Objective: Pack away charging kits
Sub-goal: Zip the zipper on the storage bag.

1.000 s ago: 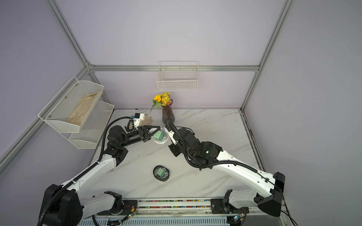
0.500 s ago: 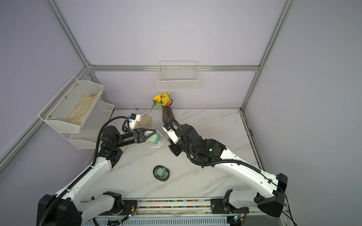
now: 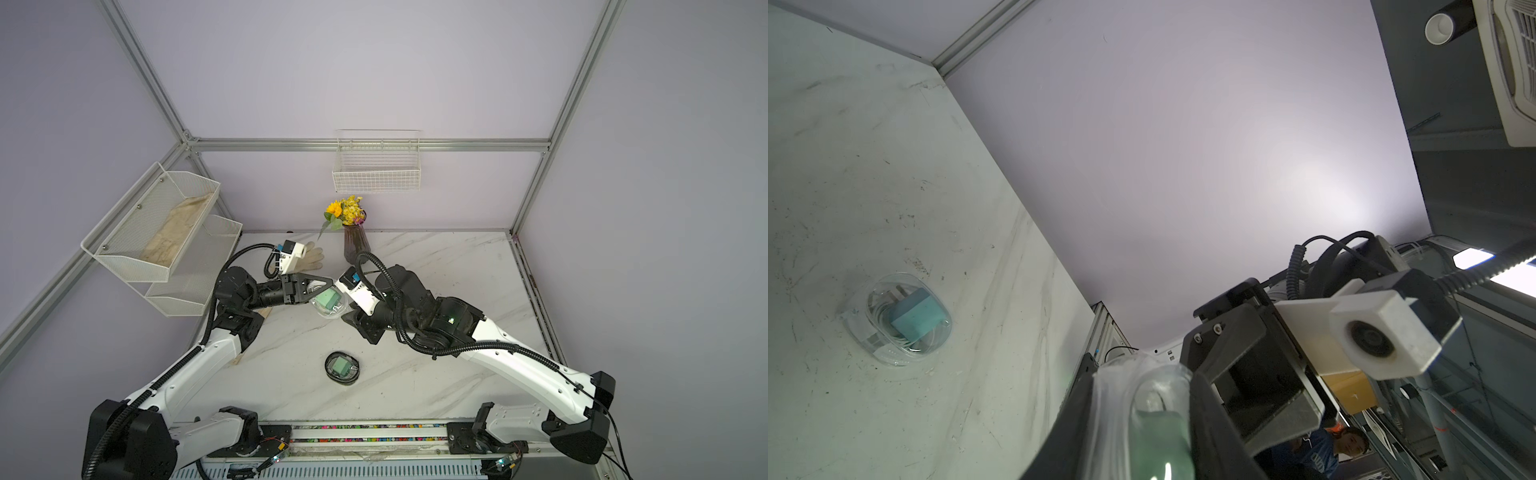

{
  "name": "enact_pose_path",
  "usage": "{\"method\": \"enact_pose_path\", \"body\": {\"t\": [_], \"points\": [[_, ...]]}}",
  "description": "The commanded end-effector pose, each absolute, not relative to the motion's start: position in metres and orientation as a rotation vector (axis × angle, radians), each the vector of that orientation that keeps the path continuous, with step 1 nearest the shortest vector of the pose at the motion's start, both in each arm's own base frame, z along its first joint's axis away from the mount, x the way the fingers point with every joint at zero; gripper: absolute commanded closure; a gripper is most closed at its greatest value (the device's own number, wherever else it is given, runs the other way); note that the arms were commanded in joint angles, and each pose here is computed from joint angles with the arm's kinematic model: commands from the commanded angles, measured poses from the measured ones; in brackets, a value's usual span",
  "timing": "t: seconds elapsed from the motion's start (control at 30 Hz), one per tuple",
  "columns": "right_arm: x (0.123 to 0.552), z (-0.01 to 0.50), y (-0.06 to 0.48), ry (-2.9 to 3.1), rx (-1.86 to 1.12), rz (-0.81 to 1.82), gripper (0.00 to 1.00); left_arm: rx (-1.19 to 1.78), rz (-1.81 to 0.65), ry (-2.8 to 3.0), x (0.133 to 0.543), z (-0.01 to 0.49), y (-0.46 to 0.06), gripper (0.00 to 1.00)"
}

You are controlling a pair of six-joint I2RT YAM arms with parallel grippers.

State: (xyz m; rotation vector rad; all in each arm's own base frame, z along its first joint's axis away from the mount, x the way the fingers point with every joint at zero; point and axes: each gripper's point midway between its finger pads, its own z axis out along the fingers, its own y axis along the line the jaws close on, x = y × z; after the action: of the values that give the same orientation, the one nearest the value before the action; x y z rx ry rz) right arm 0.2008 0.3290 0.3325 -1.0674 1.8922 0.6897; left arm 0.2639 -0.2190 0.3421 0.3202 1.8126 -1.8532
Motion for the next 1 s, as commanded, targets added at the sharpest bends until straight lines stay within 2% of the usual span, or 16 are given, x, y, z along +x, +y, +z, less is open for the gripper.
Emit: {"method": "enact_pose_path", "body": {"t": [0.0,0.37,0.53,0.67,0.97], "points": [[0.205,0.328,0.327,1.883,-1.082,0.64,0.64,0.46,-1.821,1.685,0.251,0.39,-0.217,1.0],[0.211,0.318,0.339,1.881,-1.115,0.649,0.66,0.479,-1.823,1.681,0.246,0.392,-0.217,1.0],[0.217,0.313,0.338,1.895,-1.105,0.611,0.81,0.483,-1.826,1.682,0.245,0.392,-0.217,1.0],[0.222,0.31,0.334,1.92,-1.077,0.572,1.0,0.485,-1.825,1.681,0.245,0.392,-0.217,1.0],[0.245,0.324,0.304,1.912,-0.965,0.348,1.0,0.509,-1.821,1.698,0.243,0.389,-0.217,1.0]]}}
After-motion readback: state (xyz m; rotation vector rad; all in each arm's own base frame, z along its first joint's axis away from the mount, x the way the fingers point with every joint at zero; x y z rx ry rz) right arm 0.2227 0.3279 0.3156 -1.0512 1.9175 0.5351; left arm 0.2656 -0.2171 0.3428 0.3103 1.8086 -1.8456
